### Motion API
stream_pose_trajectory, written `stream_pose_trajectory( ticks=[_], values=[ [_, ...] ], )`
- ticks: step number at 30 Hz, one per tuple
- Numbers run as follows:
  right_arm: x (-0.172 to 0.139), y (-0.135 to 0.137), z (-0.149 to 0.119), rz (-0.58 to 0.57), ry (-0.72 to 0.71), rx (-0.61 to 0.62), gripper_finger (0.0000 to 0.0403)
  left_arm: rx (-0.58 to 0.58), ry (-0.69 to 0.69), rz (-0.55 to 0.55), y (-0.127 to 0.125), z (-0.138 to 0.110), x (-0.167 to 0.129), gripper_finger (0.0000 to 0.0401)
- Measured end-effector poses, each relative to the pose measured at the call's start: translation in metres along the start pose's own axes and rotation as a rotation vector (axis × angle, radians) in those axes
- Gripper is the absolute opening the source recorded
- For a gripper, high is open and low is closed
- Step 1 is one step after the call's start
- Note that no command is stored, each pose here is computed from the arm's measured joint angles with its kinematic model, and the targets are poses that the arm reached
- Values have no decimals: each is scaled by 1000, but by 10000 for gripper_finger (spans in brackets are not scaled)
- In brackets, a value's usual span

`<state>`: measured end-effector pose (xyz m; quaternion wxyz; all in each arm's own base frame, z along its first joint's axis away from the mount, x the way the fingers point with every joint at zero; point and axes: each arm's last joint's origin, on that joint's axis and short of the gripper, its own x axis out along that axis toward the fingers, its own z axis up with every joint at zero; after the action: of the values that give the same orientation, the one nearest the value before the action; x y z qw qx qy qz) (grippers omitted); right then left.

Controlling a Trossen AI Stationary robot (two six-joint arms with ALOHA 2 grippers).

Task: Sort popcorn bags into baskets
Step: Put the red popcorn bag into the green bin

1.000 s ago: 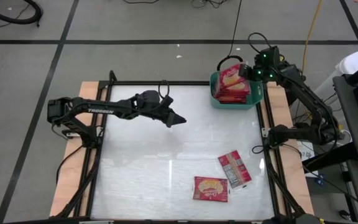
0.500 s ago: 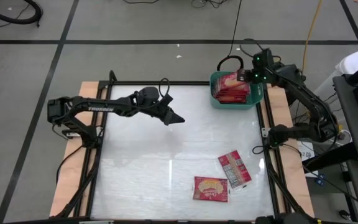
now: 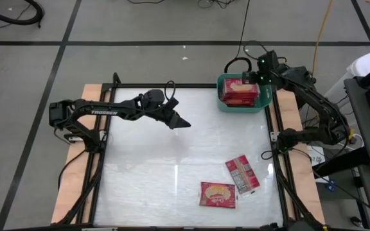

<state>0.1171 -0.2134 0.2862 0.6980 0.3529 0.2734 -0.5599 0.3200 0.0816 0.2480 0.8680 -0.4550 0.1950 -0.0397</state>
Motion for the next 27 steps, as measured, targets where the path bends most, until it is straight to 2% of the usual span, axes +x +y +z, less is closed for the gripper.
stream_pose_trajectory(
  ticks=[4,6,13,18,21,27],
  values=[
    [-23,10,2,194,-73,-4,142,-6,18,19,2,-2,0,131],
    [-37,15,-3,283,-66,-10,141,-5,35,34,3,-4,0,131],
    [-78,37,-46,565,218,-10,141,73,84,57,3,-12,3,131],
    [-105,58,-84,644,413,-58,141,153,117,39,-3,-20,8,131],
    [-117,68,-105,652,506,-90,141,195,164,40,-7,-29,11,131],
    [-132,84,-146,572,653,-153,141,248,299,54,-17,-57,19,131]
  ],
)
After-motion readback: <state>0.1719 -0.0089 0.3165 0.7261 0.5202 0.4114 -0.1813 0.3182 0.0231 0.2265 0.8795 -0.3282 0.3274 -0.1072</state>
